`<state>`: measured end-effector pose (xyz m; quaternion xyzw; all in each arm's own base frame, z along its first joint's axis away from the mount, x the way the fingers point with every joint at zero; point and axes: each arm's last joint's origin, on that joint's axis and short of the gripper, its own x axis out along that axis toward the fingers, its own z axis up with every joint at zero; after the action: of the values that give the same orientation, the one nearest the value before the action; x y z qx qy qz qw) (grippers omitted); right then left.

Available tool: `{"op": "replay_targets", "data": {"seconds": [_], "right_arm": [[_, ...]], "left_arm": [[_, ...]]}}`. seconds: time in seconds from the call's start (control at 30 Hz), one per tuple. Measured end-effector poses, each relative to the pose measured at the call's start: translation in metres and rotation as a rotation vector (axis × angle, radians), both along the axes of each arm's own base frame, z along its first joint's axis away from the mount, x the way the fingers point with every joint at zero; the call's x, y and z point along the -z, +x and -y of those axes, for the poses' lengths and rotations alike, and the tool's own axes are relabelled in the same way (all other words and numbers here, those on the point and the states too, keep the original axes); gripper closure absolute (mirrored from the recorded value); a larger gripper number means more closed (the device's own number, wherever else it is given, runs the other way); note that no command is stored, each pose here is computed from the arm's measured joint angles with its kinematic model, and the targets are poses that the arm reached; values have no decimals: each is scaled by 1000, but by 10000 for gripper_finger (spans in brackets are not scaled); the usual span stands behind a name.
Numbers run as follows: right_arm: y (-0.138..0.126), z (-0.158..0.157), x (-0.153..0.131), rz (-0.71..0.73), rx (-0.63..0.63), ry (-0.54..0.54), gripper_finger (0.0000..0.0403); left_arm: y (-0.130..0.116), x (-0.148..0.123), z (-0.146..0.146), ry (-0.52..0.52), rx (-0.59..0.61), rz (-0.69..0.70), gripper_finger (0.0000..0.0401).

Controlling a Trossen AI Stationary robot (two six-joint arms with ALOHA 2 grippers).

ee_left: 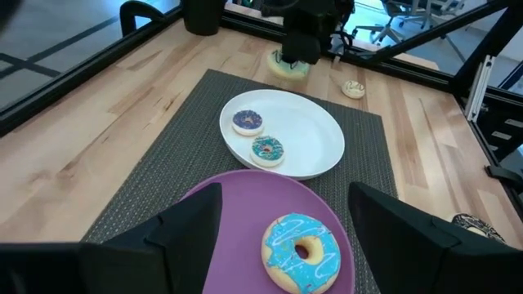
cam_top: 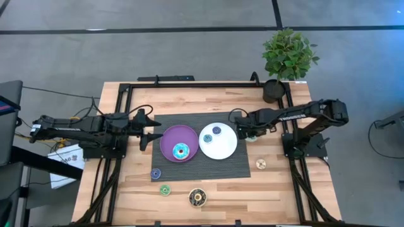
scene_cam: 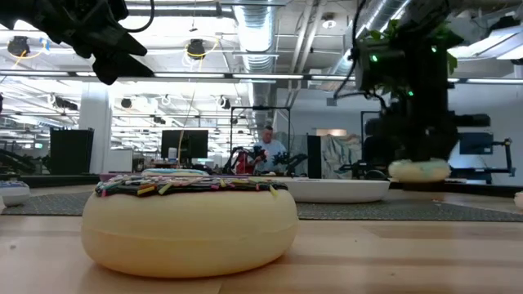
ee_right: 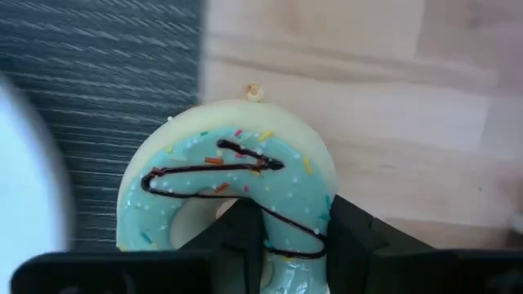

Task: Pick & Place donuts
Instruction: Put the large light green donut on the purple plate

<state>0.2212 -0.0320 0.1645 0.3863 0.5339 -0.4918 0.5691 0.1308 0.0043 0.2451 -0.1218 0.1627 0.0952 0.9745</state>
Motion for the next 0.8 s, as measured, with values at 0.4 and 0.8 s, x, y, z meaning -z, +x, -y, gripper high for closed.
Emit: {"op": "replay_targets", "data": {"seconds": [0.4,0.8], "right_arm": [[35,-1,-72,122,-82,-151,315],[97,0,-135,456,-237,-270,332]], "left_arm": [[0,0,0,0,0,0,143],[0,0,0,2,1,-1,143]]}}
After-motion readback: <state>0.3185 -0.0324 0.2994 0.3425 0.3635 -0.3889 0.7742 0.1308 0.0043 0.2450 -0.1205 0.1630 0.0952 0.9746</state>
